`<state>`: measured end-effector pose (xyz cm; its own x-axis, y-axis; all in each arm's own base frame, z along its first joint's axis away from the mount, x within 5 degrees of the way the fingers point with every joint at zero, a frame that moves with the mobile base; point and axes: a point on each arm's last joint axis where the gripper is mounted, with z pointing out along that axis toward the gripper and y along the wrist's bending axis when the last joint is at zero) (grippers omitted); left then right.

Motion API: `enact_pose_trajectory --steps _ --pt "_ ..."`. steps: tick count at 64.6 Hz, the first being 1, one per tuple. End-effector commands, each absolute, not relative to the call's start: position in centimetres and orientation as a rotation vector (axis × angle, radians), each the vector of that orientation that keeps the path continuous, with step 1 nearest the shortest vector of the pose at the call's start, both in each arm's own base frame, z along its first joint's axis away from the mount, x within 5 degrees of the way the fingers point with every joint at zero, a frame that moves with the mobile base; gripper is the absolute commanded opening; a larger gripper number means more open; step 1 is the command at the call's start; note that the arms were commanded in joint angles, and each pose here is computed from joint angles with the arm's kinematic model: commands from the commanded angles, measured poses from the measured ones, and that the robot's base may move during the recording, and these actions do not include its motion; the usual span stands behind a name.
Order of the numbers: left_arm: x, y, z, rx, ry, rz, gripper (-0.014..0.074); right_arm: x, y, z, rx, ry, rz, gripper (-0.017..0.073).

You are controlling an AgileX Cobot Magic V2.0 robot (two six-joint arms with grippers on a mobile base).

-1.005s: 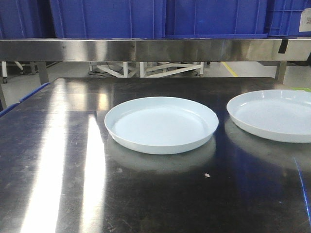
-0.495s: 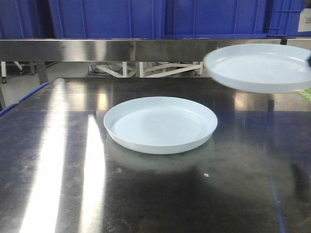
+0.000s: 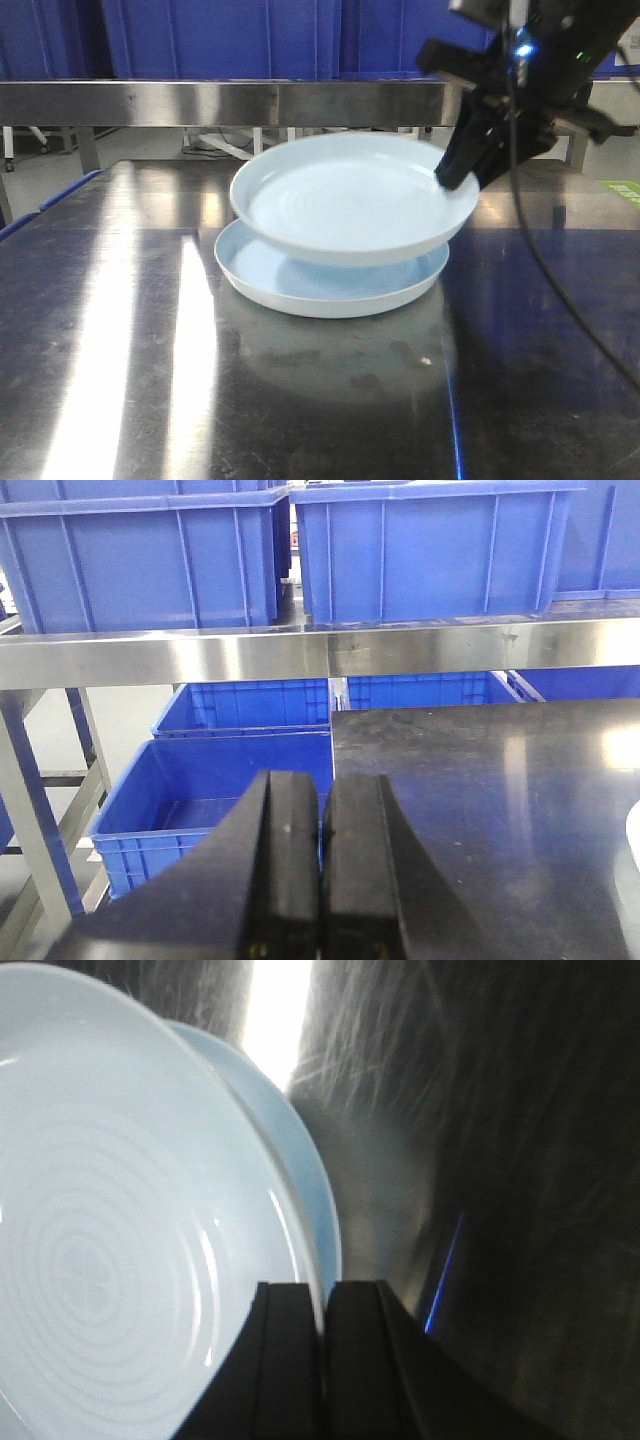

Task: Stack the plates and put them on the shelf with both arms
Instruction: 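Lift the second plate with the right gripper over the center plate, then lower the plate onto the center plate and open the right gripper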

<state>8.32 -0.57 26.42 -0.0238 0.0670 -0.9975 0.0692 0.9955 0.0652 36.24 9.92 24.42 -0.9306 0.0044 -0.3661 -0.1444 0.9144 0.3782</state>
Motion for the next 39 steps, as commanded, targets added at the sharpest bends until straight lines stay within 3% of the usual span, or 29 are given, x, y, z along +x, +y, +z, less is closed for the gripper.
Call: enact_pose_trajectory --steps 1,14,29,39 --pt "8.32 -0.50 28.11 0.089 1.489 -0.001 0.0082 36.45 10.68 26.51 -0.095 2.624 0.612 0.0060" --pt "8.32 -0.50 28.11 0.089 1.489 -0.001 0.0082 36.87 10.86 26.16 -0.085 2.603 0.602 0.0075" --pt "8.32 -0.50 28.11 0.089 1.489 -0.001 0.0082 36.76 10.89 25.72 -0.107 2.637 0.591 0.0331" --pt "8.32 -0.50 28.11 0.089 1.489 -0.001 0.0082 36.73 10.69 25.58 -0.134 2.645 0.553 0.0357"
